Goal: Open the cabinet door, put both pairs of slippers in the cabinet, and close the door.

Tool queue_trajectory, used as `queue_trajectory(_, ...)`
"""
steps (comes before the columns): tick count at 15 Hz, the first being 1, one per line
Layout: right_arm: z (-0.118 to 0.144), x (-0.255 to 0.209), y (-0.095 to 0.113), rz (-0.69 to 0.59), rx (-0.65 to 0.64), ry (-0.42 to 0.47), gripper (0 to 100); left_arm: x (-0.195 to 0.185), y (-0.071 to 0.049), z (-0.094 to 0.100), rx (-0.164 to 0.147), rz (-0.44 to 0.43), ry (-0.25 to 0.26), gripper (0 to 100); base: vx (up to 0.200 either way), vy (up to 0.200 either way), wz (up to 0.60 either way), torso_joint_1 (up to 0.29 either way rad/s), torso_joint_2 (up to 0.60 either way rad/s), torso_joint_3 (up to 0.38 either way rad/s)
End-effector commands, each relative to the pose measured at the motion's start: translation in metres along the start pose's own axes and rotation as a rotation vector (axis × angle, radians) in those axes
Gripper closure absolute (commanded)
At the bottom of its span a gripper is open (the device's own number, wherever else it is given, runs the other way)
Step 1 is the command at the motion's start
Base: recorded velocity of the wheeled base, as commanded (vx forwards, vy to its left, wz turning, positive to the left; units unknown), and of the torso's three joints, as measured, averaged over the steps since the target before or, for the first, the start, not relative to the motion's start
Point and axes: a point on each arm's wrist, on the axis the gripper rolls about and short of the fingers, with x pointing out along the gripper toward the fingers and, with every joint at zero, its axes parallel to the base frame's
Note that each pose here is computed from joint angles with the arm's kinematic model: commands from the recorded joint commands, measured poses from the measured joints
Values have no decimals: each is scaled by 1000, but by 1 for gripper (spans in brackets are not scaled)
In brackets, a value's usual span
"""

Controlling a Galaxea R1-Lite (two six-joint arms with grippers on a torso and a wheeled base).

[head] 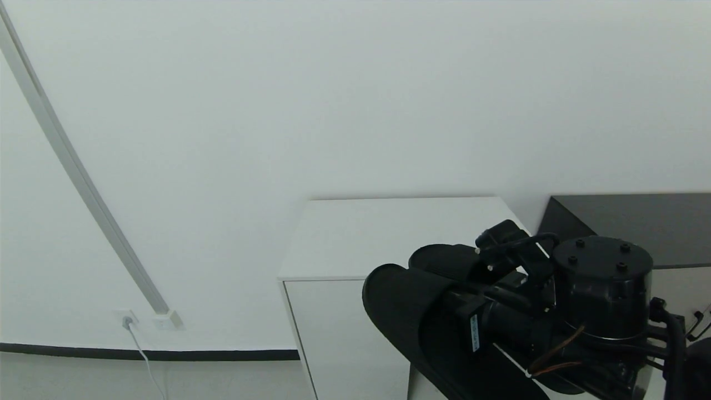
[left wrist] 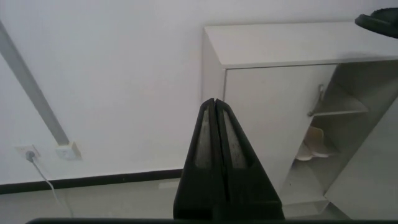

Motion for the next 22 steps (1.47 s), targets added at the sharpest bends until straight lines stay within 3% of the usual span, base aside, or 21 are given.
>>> queue_trajectory(1,-1,1,0,-1,-1,4,100,0,0,0,0,1,1,100,0,-200,0,7,-2,-2)
queue_trajectory(8,-5,1,0,1,-4,16,100,0,0,0,0,1,1,100,0,-200,0,2,0,4)
queue_trajectory(22,-4,0,0,1,-4,15,100,0,0,0,-1,4,1,100,0,0,0,0,0,0)
